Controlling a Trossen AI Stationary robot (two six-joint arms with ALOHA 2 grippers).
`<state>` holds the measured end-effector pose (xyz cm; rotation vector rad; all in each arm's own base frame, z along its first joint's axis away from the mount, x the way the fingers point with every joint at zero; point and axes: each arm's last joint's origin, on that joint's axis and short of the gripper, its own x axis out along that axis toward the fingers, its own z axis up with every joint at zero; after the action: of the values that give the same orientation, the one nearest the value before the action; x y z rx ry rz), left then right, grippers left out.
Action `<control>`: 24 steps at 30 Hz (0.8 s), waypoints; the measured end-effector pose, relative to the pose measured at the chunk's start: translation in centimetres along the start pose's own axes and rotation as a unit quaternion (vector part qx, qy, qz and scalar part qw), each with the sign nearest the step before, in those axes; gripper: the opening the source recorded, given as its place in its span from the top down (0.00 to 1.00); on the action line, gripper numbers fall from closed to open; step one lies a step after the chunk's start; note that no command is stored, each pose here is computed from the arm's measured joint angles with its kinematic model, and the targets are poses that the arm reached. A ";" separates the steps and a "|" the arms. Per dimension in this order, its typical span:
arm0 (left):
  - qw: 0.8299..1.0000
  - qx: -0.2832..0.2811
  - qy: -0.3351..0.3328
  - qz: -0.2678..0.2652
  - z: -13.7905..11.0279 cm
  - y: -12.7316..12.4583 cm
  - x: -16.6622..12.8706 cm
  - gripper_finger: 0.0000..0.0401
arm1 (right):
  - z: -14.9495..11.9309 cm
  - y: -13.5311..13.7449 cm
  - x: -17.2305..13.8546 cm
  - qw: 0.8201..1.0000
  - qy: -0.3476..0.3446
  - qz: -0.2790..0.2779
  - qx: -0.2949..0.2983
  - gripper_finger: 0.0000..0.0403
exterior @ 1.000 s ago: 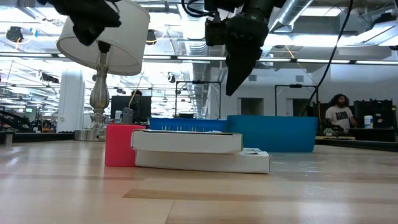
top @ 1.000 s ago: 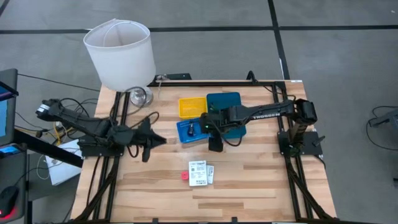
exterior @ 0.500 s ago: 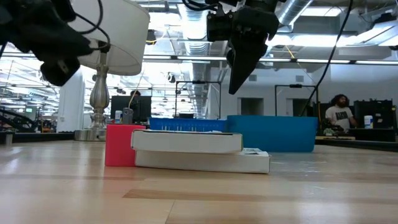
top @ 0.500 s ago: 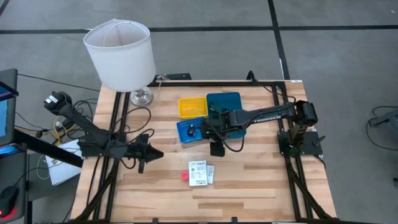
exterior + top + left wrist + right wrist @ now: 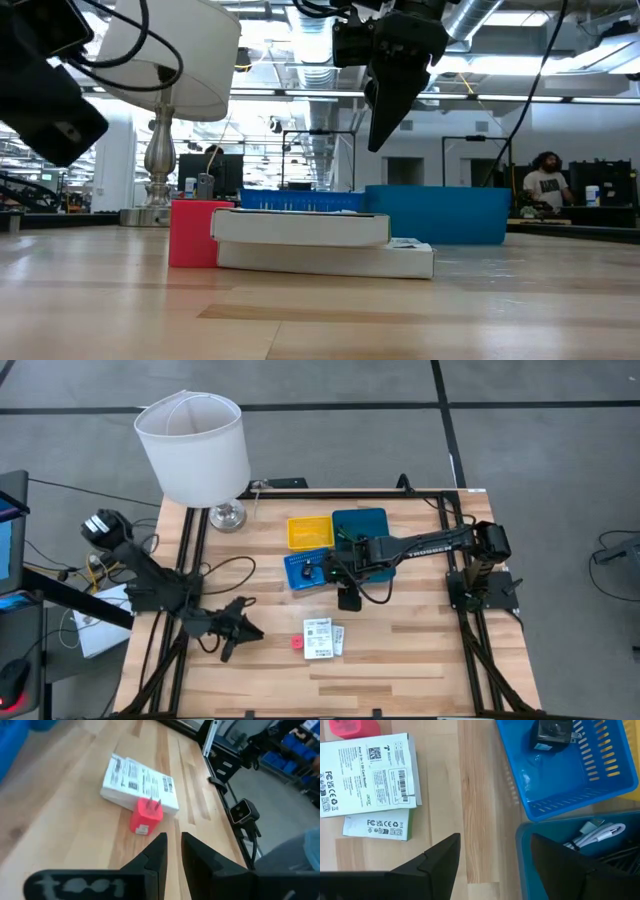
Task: Pick and place items into bin
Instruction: Put the pink charger adapter in the blue bin
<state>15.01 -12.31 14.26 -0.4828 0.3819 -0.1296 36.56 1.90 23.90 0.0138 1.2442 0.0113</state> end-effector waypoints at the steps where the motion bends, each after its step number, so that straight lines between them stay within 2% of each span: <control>1: 1.000 -0.006 0.001 0.001 -0.3 0.0 0.3 0.89 | 0.0 0.0 0.0 1.000 0.000 0.000 0.000 0.42; 5: 1.000 -0.027 0.012 0.002 -1.5 0.2 1.5 0.89 | 0.0 0.0 0.0 1.000 0.000 0.000 0.000 0.42; 11: 0.998 -0.008 0.067 0.010 -3.3 0.1 3.5 0.89 | 0.1 0.0 0.0 1.000 -0.004 0.000 0.012 0.42; 14: 0.998 -0.001 0.057 0.000 -3.7 0.1 3.9 0.87 | 0.1 0.0 0.0 1.000 -0.004 0.000 0.019 0.42; 18: 0.999 0.039 0.032 0.002 -3.6 0.1 4.1 0.80 | 0.1 0.1 0.0 1.000 -0.003 0.002 0.025 0.42; 24: 0.990 0.129 0.003 0.061 -3.5 0.6 4.0 0.65 | -0.1 0.7 0.0 1.000 0.001 0.004 0.018 0.42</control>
<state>17.39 -14.16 9.77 -0.2038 0.3935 -0.0602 36.50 2.58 23.89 0.0494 1.2472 -0.0032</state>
